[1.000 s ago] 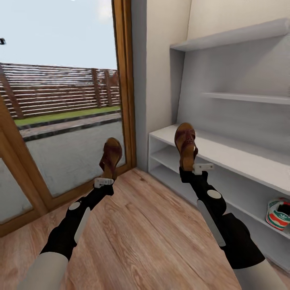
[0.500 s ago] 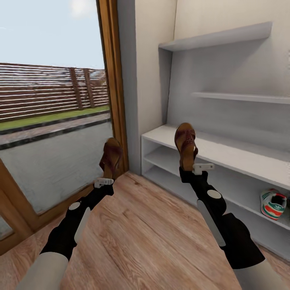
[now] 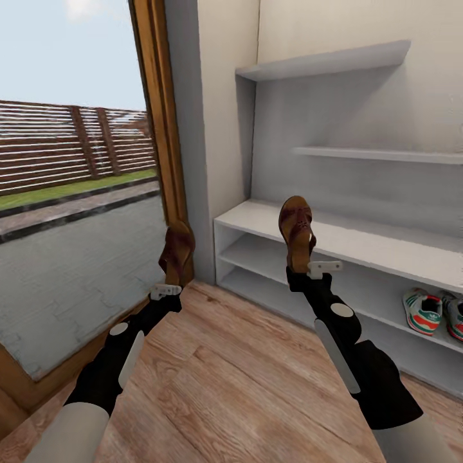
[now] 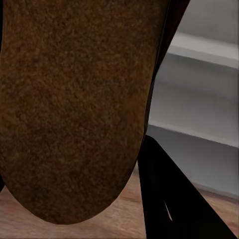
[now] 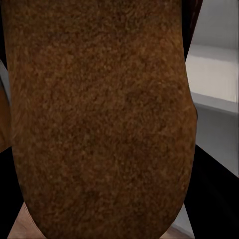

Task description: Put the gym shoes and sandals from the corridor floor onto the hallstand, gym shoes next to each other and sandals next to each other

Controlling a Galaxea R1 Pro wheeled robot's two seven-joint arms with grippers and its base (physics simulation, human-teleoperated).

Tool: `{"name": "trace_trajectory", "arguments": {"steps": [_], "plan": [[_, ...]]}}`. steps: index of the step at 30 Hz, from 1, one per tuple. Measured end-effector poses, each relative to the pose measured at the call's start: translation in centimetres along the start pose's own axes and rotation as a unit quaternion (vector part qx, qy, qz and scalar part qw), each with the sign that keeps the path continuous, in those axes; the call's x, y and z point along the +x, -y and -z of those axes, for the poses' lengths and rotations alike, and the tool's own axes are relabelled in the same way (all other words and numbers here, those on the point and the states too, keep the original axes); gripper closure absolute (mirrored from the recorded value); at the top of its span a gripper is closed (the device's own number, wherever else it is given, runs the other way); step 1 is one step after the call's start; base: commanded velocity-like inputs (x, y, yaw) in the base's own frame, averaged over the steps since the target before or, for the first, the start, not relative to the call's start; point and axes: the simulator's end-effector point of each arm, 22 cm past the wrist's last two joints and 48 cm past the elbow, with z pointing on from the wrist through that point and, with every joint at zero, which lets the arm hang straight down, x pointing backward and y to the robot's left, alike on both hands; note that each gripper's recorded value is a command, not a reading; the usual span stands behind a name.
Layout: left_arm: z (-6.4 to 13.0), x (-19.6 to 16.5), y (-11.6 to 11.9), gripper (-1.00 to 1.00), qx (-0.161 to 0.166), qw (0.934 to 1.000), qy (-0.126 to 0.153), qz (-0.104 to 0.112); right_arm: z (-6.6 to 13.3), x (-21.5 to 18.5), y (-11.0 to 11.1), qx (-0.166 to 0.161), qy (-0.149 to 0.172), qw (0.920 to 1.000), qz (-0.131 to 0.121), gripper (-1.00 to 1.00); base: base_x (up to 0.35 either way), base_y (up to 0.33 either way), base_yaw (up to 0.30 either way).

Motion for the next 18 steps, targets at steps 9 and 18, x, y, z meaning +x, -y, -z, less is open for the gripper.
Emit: {"name": "trace_trajectory", "arguments": {"steps": [9,18], "plan": [[0.0,0.0,0.0,1.0,0.0,1.0,0.0,0.0,0.0,-0.02,0.0,0.0,0.0,1.0,0.0,1.0,0.134,0.333,-0.276],[0.0,0.03,-0.01,1.0,0.0,1.0,0.0,0.0,-0.01,0.0,-0.01,0.0,0.0,1.0,0.0,1.0,0.087,0.196,-0.276]]}}
